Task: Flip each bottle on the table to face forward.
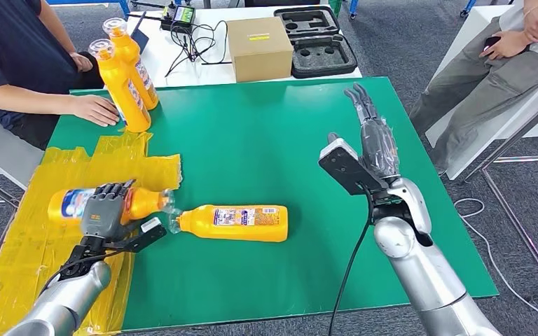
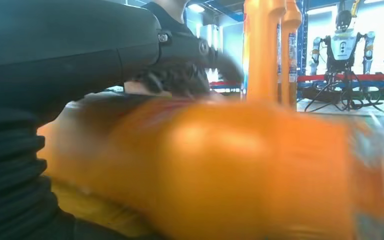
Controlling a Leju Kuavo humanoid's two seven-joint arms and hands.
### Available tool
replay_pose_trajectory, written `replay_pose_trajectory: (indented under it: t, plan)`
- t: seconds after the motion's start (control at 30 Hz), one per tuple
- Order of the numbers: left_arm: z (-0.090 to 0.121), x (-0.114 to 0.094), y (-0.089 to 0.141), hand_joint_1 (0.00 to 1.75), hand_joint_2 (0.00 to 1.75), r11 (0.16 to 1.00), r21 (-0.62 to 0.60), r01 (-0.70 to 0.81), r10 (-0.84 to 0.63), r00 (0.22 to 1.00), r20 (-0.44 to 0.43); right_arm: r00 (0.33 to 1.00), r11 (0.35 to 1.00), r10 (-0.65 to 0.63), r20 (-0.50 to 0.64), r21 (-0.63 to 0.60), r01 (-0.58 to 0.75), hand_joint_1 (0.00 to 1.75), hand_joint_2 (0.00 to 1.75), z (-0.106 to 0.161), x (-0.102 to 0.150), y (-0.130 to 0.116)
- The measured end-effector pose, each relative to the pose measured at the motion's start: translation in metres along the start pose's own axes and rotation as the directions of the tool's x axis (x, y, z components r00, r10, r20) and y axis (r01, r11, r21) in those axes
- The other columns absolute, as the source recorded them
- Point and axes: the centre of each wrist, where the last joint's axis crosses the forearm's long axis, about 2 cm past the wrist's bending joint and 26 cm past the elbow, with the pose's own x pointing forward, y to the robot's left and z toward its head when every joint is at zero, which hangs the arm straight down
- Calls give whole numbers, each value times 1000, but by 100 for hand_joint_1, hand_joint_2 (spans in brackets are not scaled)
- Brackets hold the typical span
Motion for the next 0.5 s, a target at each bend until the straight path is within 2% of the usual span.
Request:
replay_pose_trajectory:
  t: [0.3, 0.5]
  plan:
    - [2, 6, -5, 0, 0, 996, 6, -93, 93, 996, -12, 1000, 999, -5, -14, 32, 5, 0, 0, -3, -2, 4]
    - [3, 6, 3, 0, 0, 963, 103, -251, 257, 965, -49, 1000, 998, -8, -20, 55, 9, 0, 0, 0, -5, 9]
